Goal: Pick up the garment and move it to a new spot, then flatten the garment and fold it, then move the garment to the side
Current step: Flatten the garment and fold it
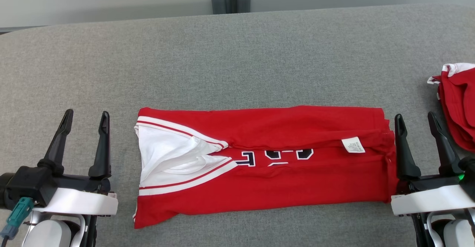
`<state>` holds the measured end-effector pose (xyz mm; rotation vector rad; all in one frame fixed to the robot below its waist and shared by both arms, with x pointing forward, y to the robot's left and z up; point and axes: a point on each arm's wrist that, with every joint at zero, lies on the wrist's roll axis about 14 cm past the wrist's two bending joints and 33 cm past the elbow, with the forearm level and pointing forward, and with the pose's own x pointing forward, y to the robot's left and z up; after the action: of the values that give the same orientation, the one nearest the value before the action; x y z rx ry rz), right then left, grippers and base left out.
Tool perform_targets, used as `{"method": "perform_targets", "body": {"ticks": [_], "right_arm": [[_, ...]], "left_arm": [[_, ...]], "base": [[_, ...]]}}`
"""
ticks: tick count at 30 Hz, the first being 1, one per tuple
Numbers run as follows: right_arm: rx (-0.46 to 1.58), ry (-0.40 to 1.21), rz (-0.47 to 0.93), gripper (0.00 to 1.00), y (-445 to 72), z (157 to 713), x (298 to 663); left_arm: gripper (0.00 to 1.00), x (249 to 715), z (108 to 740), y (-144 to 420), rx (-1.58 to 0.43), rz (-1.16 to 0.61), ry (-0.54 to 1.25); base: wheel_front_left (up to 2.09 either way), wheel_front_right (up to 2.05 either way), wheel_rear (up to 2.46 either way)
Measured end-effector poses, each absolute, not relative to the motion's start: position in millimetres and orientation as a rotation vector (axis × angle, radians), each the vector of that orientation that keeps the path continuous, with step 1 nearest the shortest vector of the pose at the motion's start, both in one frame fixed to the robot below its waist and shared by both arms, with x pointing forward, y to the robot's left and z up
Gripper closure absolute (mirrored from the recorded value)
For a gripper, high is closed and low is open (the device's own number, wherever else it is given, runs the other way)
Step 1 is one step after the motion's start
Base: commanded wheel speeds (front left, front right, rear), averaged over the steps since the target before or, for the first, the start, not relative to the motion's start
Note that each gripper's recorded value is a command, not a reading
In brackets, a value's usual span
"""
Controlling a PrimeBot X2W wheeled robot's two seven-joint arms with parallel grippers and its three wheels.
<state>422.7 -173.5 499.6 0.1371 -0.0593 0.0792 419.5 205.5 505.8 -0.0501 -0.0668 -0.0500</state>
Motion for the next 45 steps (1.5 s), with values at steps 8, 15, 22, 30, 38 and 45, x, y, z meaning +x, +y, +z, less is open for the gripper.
{"method": "perform_targets", "body": {"ticks": [8,15,22,30,38,45], "right_arm": [[0.130,-0.029,0.080,0.00,-174,490,430],[0.118,0.086,0.034,0.00,-191,451,437],[0.157,0.262,0.032,0.00,-182,392,433],[0.231,0.352,0.065,0.00,-158,360,427],[0.286,0.358,0.068,1.00,-150,357,432],[0.262,0.279,-0.047,1.00,-200,376,437]], "left_arm": [[0.00,423,502,205,-0.046,-0.060,-0.064],[0.00,431,500,201,-0.040,-0.082,-0.064],[0.00,440,492,195,-0.031,-0.102,-0.050],[0.00,446,487,194,-0.028,-0.108,-0.044],[0.00,449,483,190,-0.031,-0.120,-0.037],[0.00,450,489,192,-0.033,-0.113,-0.054]], "base": [[0.00,0.00,0.00],[0.00,0.00,0.00],[0.00,0.00,0.00],[0.00,0.00,0.00],[0.00,0.00,0.00],[0.00,0.00,0.00]]}}
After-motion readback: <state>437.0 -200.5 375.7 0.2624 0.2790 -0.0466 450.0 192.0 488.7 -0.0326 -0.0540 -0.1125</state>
